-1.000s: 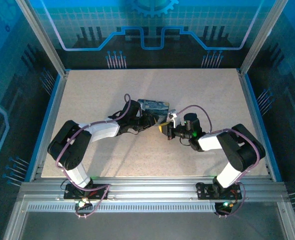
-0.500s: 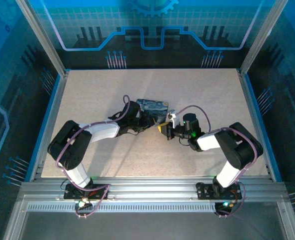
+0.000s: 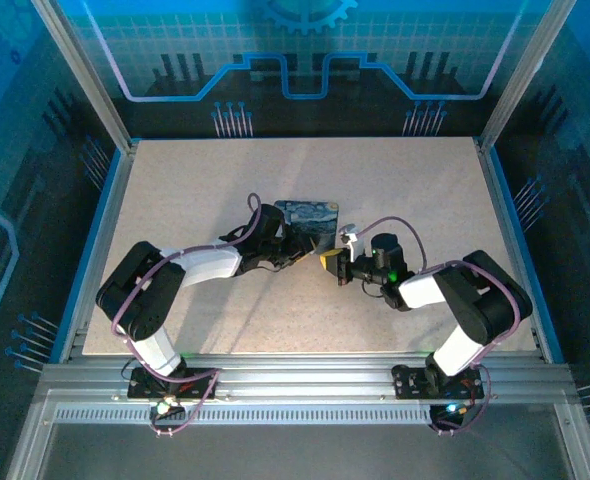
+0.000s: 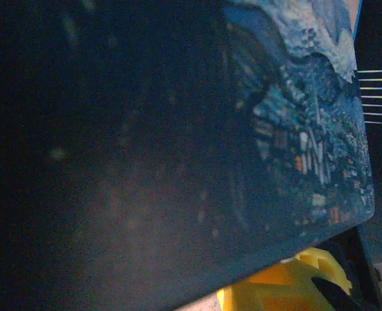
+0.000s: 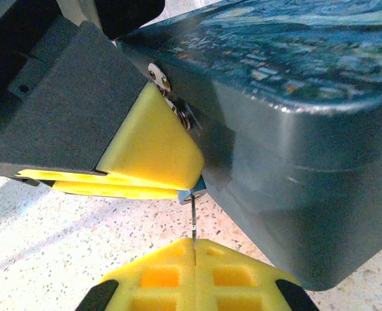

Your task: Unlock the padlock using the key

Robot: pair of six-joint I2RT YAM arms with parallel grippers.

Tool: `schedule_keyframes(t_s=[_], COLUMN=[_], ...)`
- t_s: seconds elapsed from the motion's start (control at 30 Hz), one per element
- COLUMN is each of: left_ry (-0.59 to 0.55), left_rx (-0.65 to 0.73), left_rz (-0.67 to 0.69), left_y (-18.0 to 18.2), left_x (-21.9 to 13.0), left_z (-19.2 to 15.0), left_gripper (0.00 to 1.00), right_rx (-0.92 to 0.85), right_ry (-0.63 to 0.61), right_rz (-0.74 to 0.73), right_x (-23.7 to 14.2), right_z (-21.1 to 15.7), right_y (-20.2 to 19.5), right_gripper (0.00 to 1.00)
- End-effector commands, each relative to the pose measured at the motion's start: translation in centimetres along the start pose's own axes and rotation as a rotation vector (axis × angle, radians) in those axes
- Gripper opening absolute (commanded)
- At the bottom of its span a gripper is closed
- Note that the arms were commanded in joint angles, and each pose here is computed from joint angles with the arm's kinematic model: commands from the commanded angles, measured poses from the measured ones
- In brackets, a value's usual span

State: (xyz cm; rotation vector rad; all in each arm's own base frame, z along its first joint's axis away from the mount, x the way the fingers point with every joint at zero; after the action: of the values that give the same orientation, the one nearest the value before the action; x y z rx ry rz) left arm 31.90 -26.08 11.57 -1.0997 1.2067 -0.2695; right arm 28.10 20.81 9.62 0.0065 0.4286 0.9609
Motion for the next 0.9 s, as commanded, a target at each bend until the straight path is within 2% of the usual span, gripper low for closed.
schedule_keyframes(t_s=[0.0,0.87], left_ry=[0.033,0.037], left_rx=[0.000,0.002], left_rz=[-0.064,-0.056], left_y=[-1.3,-0.9], left_x=[-0.4,-0.4], left_z=[-0.7,-0.8], left_gripper=[0.10,0.10], right_rx=[-0.024,0.006], right_ry=[-0.036,-0.080], right_rz=[-0.011,0.013], right_x=[-0.5,-0.4], right_z=[0.7,1.5], right_y=[-0.2,-0.7], right_gripper=[0.00,0.00])
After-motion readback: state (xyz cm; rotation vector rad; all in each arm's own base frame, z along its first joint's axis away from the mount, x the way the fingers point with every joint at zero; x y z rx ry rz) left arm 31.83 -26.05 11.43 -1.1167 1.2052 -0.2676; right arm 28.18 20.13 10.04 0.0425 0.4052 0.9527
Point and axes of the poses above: each hand's point on the last joint's axis, 136 mm out from that joint toward the fingers, its own x axis out along the fingers, its own y axis along the line the jaws close on, z = x × y, the point moved 5 cm from there along -x, back along the fingers, and after that the axes turned 14 degrees about -x, right-handed, at the moved point
